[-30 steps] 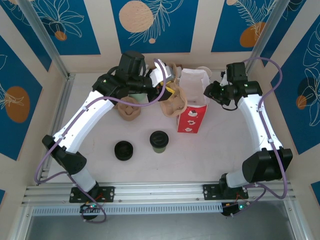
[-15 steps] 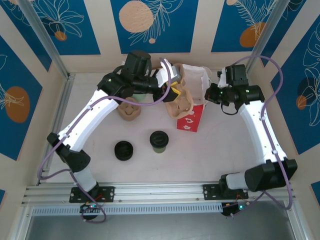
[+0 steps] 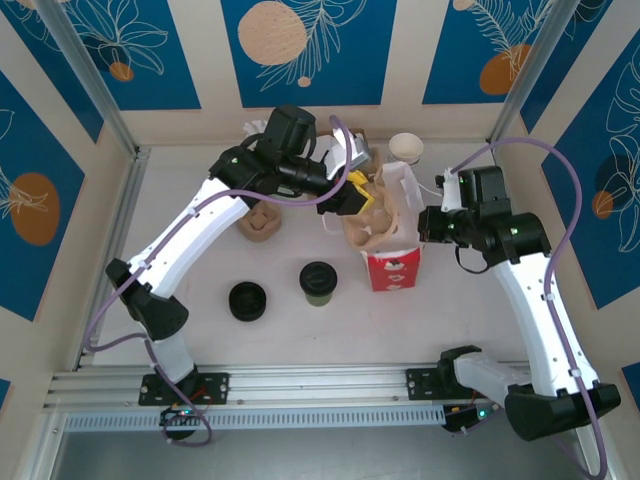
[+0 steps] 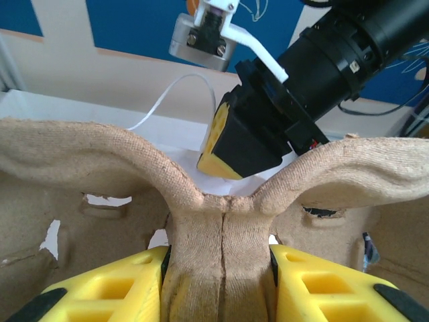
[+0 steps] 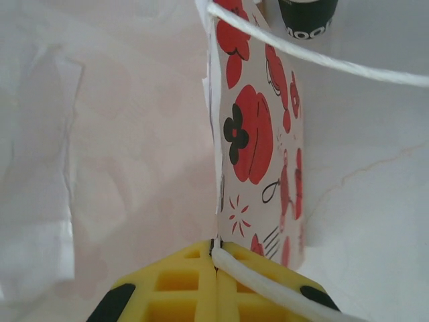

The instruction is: Pack the takeout coffee

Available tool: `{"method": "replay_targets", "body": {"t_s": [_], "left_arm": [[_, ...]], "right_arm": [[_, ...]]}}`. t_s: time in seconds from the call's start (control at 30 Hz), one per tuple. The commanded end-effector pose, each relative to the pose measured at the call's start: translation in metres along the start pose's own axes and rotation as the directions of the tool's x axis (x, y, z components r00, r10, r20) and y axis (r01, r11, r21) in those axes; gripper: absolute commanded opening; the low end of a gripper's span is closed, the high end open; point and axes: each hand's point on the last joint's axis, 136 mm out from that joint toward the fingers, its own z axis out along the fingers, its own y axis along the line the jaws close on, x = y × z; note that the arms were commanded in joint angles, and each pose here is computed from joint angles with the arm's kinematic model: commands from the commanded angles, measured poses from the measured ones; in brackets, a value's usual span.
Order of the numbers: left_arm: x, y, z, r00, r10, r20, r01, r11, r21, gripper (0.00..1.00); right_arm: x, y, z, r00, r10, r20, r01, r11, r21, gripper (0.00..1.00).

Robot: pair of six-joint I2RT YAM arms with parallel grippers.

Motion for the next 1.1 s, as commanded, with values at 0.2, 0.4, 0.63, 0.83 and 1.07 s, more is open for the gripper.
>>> {"method": "replay_targets", "body": {"t_s": [0.2, 0.4, 0.63, 0.83, 1.07], "left_arm": [[-0.001, -0.025, 0.022, 0.996, -0.085, 0.007, 0.082, 0.979, 0.184, 0.38], [0.009, -0.031, 0.035, 0.996, -0.090, -0.024, 0.093, 0.966, 0.243, 0.38], [0.029, -0.025, 0.050, 0.988, -0.120, -0.093, 0.140, 0.955, 0.261, 0.37], [0.047, -0.013, 0.059, 0.983, -0.114, -0.147, 0.145, 0.966, 0.215, 0.37], [0.069, 0.006, 0.072, 0.968, -0.117, -0.222, 0.152, 0.977, 0.150, 0.36]], "right_arm": [[0.021, 0.013, -0.013, 0.996, -0.086, 0.002, 0.086, 0.994, -0.070, 0.00], [0.025, 0.016, -0.015, 0.995, -0.104, 0.007, 0.104, 0.992, -0.078, 0.00], [0.025, 0.018, -0.020, 0.993, -0.119, 0.016, 0.120, 0.989, -0.086, 0.00], [0.025, 0.023, -0.023, 0.990, -0.137, 0.022, 0.138, 0.985, -0.104, 0.00], [0.030, 0.036, -0.027, 0.986, -0.164, 0.008, 0.162, 0.970, -0.178, 0.00]]}}
